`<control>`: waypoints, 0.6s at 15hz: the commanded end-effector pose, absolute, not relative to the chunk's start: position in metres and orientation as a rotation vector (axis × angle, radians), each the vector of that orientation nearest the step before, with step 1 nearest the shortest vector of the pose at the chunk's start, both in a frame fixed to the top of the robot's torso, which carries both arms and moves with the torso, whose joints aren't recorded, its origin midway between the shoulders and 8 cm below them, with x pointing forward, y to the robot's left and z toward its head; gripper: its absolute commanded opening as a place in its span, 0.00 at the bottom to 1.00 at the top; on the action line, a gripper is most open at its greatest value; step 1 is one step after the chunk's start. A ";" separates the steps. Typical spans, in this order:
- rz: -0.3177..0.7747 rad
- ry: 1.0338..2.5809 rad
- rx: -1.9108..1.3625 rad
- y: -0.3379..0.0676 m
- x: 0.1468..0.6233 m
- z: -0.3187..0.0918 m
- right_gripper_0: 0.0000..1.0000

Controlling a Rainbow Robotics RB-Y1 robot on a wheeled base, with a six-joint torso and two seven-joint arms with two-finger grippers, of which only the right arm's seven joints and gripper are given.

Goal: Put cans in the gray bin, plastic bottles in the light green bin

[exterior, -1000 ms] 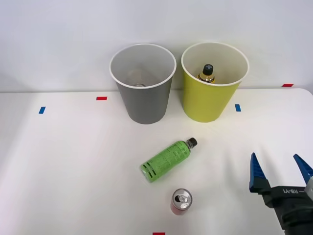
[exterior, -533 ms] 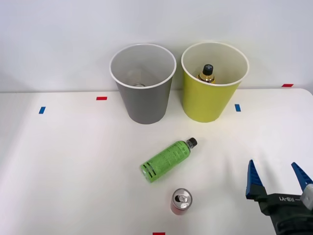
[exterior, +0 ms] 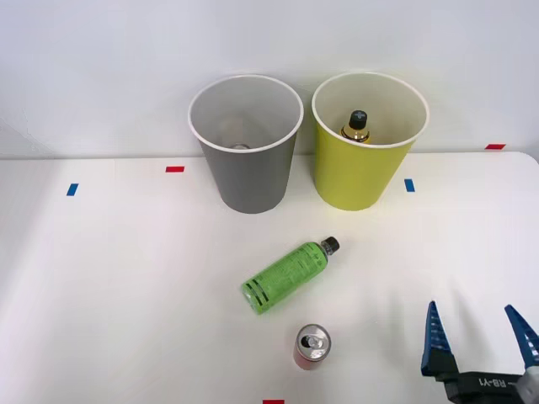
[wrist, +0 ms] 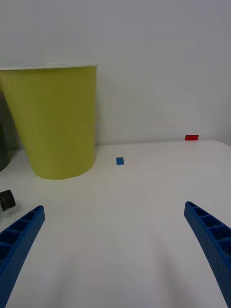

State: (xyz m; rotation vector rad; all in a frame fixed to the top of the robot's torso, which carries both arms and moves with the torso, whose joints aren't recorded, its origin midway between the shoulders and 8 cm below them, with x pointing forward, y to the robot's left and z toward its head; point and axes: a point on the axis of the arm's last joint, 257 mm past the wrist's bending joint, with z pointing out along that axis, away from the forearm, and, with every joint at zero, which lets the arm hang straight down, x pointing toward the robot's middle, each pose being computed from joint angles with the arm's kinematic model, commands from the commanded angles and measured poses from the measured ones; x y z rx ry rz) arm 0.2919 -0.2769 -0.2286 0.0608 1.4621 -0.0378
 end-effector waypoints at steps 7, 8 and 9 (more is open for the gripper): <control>-0.095 1.503 -0.093 -0.262 0.247 -0.274 1.00; -0.103 1.509 -0.098 -0.262 0.241 -0.276 1.00; -0.110 1.515 -0.098 -0.262 0.238 -0.277 1.00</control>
